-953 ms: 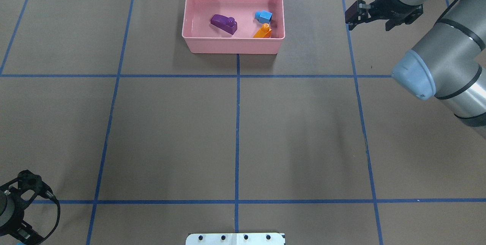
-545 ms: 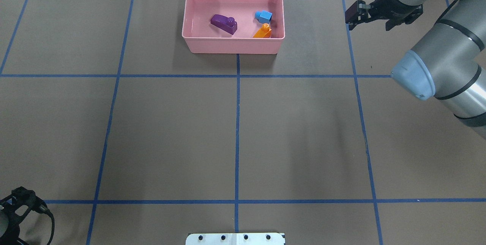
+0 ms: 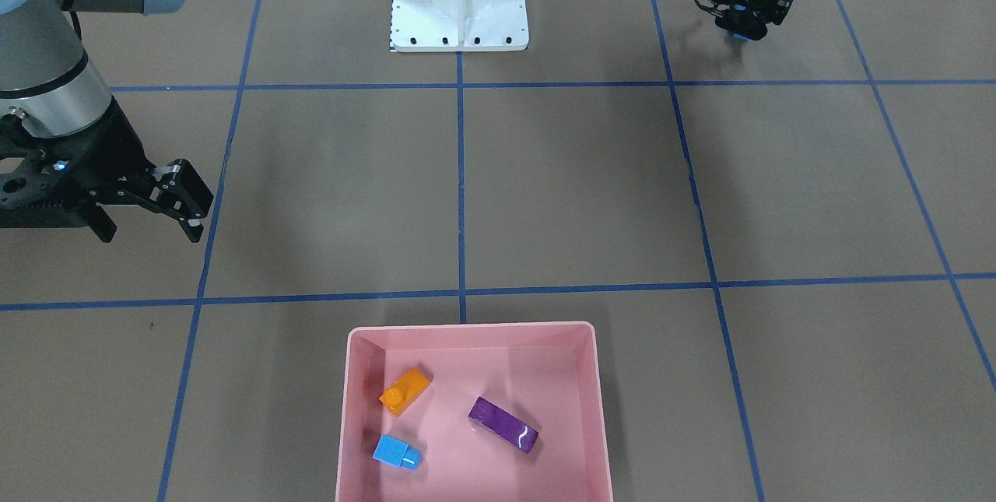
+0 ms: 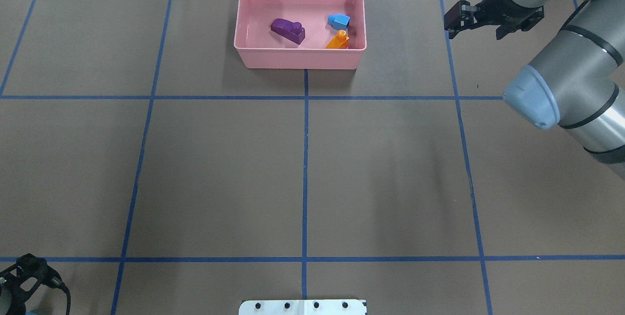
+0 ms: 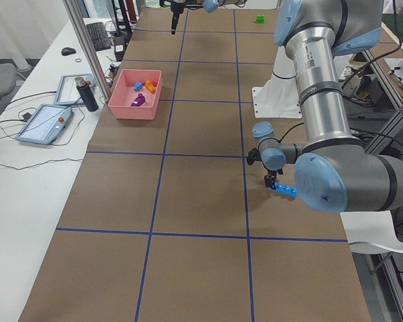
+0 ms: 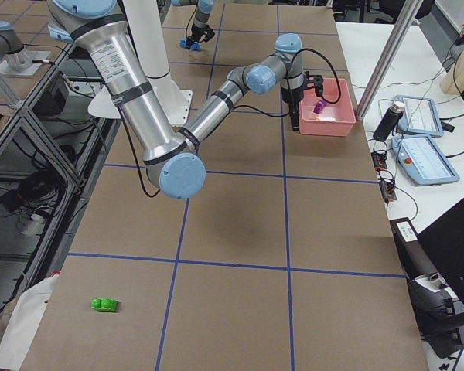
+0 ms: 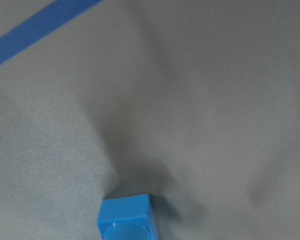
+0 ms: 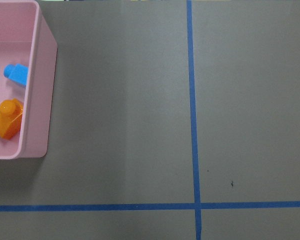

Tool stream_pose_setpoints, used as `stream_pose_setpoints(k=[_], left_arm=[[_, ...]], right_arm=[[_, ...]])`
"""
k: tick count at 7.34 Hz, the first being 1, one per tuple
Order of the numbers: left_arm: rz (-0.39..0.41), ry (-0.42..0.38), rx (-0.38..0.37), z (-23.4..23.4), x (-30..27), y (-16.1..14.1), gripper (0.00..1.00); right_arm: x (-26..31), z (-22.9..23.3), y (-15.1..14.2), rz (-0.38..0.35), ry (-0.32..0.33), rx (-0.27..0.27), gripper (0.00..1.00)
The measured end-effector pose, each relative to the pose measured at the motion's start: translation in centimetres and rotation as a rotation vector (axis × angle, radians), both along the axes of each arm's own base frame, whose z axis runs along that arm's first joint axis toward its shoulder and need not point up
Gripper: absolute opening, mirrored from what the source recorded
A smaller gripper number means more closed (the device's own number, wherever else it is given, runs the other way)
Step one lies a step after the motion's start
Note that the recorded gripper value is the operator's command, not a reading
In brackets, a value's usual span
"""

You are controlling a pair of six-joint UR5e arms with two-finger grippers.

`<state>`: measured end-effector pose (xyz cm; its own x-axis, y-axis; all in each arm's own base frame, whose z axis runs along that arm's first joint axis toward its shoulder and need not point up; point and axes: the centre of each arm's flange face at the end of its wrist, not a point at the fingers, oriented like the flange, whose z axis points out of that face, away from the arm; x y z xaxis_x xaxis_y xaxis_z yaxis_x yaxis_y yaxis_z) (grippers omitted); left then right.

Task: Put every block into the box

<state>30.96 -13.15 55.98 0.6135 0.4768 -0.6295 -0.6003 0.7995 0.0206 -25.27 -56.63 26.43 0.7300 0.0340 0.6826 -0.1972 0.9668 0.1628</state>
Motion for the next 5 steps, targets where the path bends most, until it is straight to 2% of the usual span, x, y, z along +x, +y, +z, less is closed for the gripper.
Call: stream_pose_setpoints(k=[1,2,5], left_arm=[[0.001,-0.013,-0.001,0.44,-0.52,0.08,0.64],[0.002,-0.022,-0.001,0.73,-0.92,0.14,0.54],[0.008,-0.025,-0.003,0.80,-1.02,0.32,0.55]], right_arm=[[-0.03,-0.14,-0.02,0.001,-0.002,0.001,0.99],[-0.06,-0.30,-0.04,0.002,-0.003,0.002,0.99],[-0.09,-0.54,-0.08,0.004,-0.006,0.003,0.99]])
